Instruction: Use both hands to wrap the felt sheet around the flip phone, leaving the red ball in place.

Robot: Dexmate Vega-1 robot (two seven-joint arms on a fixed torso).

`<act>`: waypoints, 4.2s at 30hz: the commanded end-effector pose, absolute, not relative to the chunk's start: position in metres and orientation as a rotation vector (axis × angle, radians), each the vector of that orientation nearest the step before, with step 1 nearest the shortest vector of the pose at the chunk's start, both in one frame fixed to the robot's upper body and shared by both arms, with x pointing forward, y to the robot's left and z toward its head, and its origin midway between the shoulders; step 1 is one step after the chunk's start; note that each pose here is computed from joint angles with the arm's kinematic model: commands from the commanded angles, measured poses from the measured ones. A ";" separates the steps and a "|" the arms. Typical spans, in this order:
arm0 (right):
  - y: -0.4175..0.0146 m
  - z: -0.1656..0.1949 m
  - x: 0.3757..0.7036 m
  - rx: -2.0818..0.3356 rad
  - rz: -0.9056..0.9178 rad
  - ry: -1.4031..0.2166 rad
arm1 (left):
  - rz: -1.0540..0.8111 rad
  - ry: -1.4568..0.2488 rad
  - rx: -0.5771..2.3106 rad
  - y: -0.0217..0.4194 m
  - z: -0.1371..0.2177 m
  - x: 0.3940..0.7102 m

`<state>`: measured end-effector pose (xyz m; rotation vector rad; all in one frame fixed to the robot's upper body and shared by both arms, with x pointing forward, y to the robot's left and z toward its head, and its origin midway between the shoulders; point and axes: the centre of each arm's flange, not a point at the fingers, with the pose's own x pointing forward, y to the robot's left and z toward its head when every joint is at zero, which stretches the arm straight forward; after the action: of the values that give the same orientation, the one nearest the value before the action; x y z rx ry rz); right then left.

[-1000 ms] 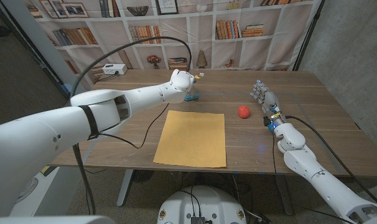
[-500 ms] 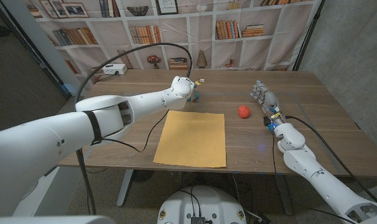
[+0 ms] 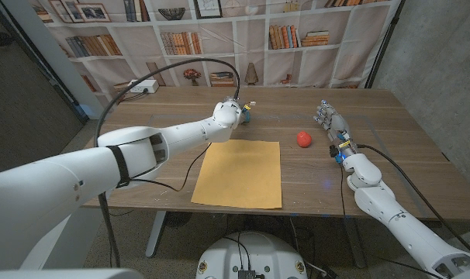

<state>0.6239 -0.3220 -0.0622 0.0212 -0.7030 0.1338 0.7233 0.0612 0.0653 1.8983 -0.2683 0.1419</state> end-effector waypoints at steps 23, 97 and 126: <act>-0.307 -0.050 0.613 -0.021 0.125 -0.698 | 0.311 -0.577 1.710 0.089 0.089 0.667; -0.242 -0.065 0.559 -0.066 0.032 -0.699 | -0.619 -0.585 1.881 0.107 0.023 0.534; -0.242 -0.067 0.559 -0.075 0.022 -0.696 | -0.608 -0.494 2.030 0.099 0.001 0.559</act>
<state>0.5577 -0.2404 -0.0660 -0.0694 -0.6986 0.0248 0.5527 0.1037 0.0050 1.9904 -0.5203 -0.6022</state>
